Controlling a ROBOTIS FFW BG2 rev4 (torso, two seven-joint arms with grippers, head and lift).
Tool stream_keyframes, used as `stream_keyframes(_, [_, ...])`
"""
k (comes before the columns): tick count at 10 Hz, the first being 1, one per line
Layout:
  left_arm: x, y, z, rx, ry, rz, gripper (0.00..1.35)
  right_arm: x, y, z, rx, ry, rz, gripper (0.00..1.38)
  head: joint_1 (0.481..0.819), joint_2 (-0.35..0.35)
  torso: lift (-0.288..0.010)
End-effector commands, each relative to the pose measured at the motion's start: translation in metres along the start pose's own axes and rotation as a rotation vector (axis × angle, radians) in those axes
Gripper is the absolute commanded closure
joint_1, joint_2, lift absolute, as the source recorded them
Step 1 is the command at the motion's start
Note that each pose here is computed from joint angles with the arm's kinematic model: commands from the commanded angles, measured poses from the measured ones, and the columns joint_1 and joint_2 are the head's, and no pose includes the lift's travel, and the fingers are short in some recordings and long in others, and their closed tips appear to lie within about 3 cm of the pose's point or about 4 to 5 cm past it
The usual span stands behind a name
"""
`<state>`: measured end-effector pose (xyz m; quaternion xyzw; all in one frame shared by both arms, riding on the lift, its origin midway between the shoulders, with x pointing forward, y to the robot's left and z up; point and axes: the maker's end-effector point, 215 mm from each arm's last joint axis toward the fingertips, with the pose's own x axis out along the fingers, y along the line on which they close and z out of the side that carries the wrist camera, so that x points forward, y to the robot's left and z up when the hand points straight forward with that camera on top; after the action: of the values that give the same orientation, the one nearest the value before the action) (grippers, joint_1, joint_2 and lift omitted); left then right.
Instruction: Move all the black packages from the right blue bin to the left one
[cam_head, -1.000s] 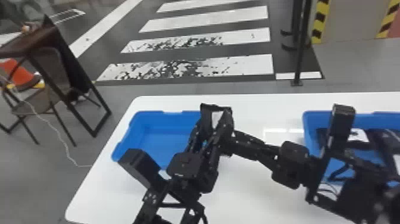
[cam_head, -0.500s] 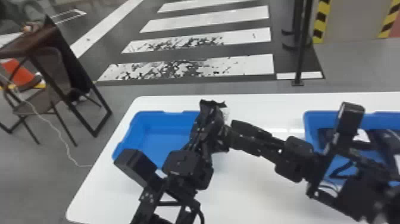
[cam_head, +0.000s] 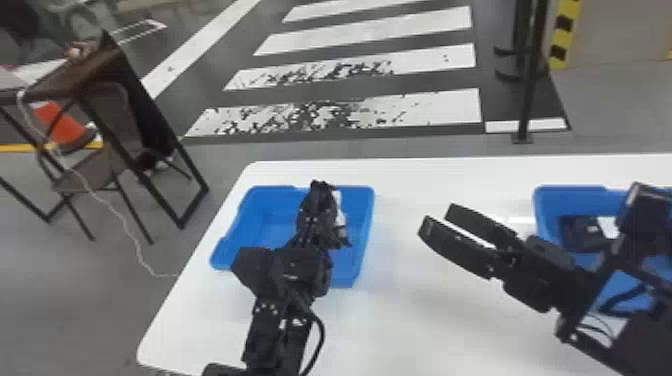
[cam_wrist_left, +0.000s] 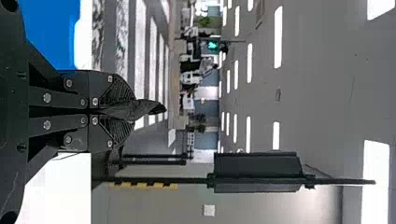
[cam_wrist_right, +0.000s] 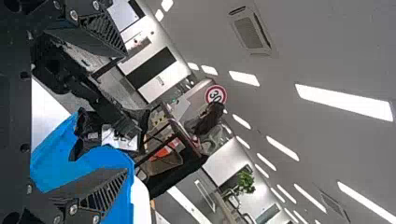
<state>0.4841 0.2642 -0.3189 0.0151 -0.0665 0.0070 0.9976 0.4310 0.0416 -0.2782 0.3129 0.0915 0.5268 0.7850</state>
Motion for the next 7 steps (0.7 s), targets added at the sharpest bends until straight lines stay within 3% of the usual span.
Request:
stream_keyframes(1, [0.016,0.02,-0.009,0.14,-0.037,0.036,1.21,-0.005,-0.004,0.004,-0.009,-0.008,-0.014,0.13,0.695,0.35,-0.14])
stream_keyframes(2, [0.018,0.026,-0.013,0.133,-0.043,0.053,0.94,-0.009,-0.01,0.01,-0.024,-0.013,-0.029,0.13,0.695,0.35,-0.14])
stream_keyframes(3, [0.012,0.029,-0.009,0.12,-0.065,0.058,0.35,-0.019,-0.025,0.018,-0.061,-0.017,-0.076,0.13,0.695,0.35,-0.14])
stream_keyframes(4, [0.001,0.025,0.006,0.067,-0.123,0.051,0.0,-0.035,-0.042,0.03,-0.129,-0.013,-0.16,0.12,0.695,0.35,-0.14])
stream_keyframes(6, [-0.026,0.018,0.055,-0.038,-0.271,0.043,0.13,-0.09,-0.101,0.058,-0.292,0.037,-0.425,0.12,0.695,0.306,-0.14])
stream_keyframes(7, [-0.039,0.013,0.073,-0.099,-0.279,0.04,0.13,-0.123,-0.131,0.071,-0.339,0.064,-0.57,0.12,0.695,0.26,-0.14])
